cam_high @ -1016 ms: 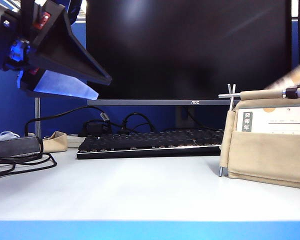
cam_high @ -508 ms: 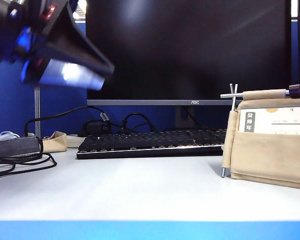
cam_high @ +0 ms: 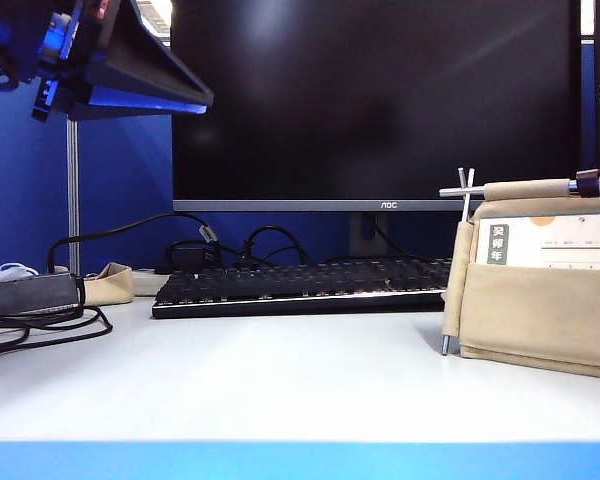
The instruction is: Turn one page of the calendar.
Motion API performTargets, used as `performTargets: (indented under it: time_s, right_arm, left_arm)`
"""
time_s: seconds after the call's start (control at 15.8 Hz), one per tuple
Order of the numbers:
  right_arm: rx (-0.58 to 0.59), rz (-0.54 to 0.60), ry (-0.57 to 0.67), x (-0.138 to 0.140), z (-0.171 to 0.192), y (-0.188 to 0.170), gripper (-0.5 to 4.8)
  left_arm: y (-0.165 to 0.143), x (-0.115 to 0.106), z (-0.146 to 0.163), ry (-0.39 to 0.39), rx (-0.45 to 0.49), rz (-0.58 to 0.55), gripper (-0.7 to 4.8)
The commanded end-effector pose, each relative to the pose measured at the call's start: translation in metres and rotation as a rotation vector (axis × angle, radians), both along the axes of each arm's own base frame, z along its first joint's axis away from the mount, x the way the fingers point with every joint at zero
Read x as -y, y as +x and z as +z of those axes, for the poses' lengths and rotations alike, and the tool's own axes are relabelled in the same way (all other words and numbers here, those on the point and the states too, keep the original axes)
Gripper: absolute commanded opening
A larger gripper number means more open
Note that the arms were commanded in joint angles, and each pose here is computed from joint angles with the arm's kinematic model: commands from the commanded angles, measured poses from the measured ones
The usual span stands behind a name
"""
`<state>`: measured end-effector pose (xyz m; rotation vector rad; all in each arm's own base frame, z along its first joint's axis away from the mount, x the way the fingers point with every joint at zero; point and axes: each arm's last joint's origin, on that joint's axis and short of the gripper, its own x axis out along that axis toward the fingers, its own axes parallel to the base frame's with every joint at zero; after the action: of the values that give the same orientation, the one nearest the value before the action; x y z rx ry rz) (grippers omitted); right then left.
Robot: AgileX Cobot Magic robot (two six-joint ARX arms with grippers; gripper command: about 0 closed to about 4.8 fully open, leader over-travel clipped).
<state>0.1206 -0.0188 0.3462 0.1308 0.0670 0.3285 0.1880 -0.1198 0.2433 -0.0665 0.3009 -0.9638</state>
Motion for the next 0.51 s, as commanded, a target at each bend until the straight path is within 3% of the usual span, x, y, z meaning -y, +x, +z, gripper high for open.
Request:
performTargets:
  time_s: [0.06,0.32,0.51]
  right_arm:
    - [-0.016,0.058,0.064,-0.016,-0.035,-0.028,0.48]
    - [-0.096,0.164,0.086,-0.029,-0.085,-0.049,0.47]
    - [-0.060,0.082,0.085,-0.028,-0.103,-0.053,0.29]
  left_arm:
    - [0.000,0.000,-0.001,0.046,0.041,-0.012,0.56]
    - [-0.001,-0.001,-0.007,0.080,-0.011,-0.015,0.50]
    - [-0.006,-0.004,-0.026,0.119,-0.034,0.019,0.47]
